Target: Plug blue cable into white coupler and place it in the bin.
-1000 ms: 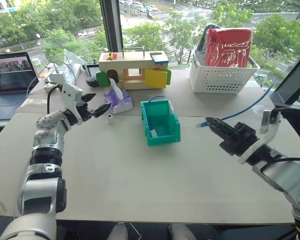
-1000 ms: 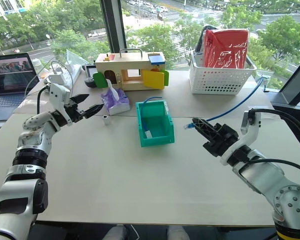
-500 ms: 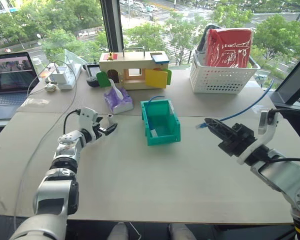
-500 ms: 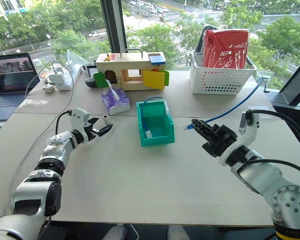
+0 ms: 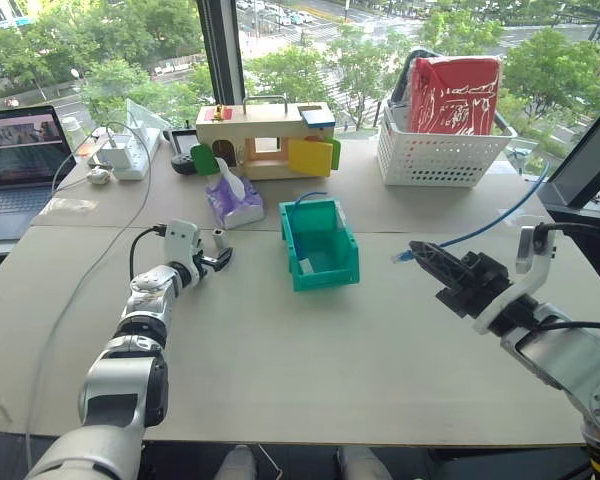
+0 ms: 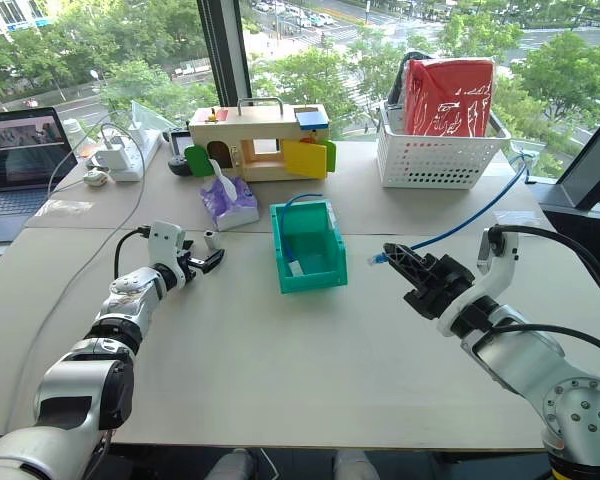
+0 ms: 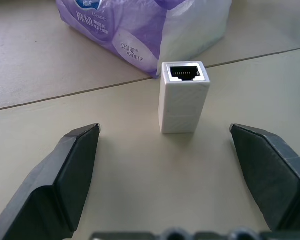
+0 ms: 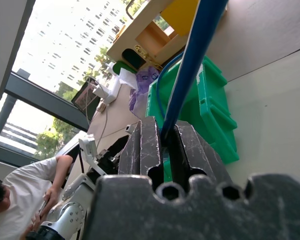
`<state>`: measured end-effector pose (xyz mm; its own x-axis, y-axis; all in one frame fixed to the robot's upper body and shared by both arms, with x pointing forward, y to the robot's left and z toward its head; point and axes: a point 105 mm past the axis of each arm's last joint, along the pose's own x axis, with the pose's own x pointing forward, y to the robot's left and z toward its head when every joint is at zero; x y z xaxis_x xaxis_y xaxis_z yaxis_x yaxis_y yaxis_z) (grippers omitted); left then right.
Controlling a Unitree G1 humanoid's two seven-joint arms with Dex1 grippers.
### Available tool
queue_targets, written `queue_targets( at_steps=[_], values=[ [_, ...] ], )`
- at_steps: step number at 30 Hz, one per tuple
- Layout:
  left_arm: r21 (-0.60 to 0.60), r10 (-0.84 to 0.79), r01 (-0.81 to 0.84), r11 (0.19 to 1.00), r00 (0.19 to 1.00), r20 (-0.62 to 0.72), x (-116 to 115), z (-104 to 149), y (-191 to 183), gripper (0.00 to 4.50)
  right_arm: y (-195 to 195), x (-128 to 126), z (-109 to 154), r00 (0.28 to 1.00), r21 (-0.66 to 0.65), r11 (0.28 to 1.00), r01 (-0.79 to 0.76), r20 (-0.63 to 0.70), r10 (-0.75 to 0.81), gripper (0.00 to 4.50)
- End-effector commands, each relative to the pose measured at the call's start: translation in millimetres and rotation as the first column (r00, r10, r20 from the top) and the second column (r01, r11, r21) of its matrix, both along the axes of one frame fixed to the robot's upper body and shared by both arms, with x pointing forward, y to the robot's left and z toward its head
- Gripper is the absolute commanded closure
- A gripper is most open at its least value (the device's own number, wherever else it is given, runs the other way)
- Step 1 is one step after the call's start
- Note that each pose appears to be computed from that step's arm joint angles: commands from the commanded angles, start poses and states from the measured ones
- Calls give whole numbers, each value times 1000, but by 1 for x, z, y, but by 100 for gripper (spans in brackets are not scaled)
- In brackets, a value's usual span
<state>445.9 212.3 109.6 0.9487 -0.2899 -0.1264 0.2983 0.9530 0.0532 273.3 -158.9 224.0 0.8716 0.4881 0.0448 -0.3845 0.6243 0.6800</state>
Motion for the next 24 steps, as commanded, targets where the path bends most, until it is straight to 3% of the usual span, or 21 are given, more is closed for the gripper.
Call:
queue_targets(
  at_steps=[1,7,10,11,18,19,24],
  values=[
    [11,-9,9,1000,1000,30,9,15,-12,2,4,-6,15,998,-4,1000,-21,58,21,450],
    [19,22,-22,1000,1000,9,13,14,-17,2,1,-6,16,998,-11,1000,-12,59,13,450],
    [16,69,-69,997,998,2,15,15,-11,64,0,-6,16,998,-14,1000,-7,60,8,450],
    [19,80,-80,997,997,2,15,15,-9,117,0,-6,16,998,-15,1000,-6,60,7,450],
    [7,98,-98,995,995,26,16,21,-5,363,0,-5,16,998,-18,1000,-8,63,9,450],
    [7,89,-90,996,995,38,16,24,-5,384,0,-5,16,998,-18,1000,-10,62,11,450],
    [31,-127,124,992,985,118,9,44,-16,383,1,-6,14,997,-39,999,-31,65,34,450]
  ],
)
